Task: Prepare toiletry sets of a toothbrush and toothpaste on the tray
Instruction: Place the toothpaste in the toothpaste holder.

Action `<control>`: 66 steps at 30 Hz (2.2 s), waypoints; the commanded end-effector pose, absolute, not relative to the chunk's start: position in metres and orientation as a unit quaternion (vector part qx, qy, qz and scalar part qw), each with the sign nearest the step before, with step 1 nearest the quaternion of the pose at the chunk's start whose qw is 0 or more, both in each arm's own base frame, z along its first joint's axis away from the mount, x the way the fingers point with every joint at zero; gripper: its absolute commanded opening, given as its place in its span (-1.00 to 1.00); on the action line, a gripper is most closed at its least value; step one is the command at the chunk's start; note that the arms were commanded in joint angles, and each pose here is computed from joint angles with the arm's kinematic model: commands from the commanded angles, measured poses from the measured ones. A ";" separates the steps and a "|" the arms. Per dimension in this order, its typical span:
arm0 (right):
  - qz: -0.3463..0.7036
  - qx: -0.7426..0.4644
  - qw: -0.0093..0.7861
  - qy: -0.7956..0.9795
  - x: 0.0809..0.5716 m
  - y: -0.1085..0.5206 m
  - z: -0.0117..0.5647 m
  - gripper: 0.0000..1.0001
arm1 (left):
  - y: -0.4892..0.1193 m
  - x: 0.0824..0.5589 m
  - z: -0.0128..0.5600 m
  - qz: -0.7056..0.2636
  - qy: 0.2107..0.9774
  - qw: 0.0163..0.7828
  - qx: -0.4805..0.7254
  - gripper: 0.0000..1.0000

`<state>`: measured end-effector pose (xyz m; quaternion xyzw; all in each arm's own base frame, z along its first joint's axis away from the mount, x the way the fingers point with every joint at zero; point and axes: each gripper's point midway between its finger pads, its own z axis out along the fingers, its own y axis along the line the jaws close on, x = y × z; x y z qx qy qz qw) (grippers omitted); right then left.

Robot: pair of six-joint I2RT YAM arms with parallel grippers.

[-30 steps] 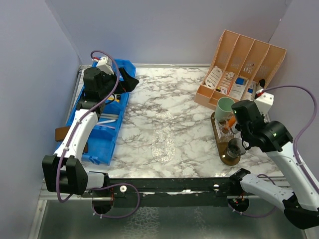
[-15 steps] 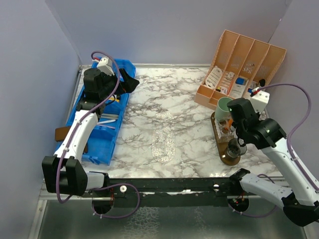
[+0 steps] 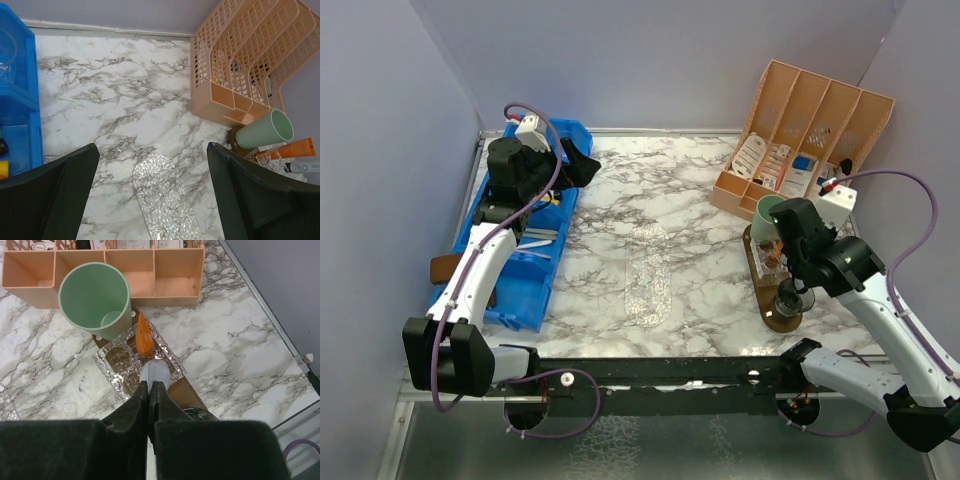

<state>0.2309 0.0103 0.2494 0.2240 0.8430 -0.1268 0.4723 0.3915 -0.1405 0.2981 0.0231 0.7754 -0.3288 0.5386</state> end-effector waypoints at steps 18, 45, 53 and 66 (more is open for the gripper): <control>-0.149 0.270 0.488 0.816 0.239 0.003 0.235 -0.98 | -0.146 0.388 0.309 -0.324 0.764 0.557 0.040 0.85; -0.169 0.272 0.469 0.823 0.250 -0.002 0.193 -0.91 | -0.152 0.388 0.303 -0.328 0.769 0.547 0.044 0.85; -0.159 0.284 0.459 0.827 0.253 -0.004 0.183 -0.89 | -0.153 0.388 0.301 -0.329 0.770 0.545 0.045 0.85; -0.152 0.291 0.445 0.833 0.251 -0.008 0.177 -0.81 | -0.156 0.387 0.299 -0.330 0.771 0.543 0.046 0.85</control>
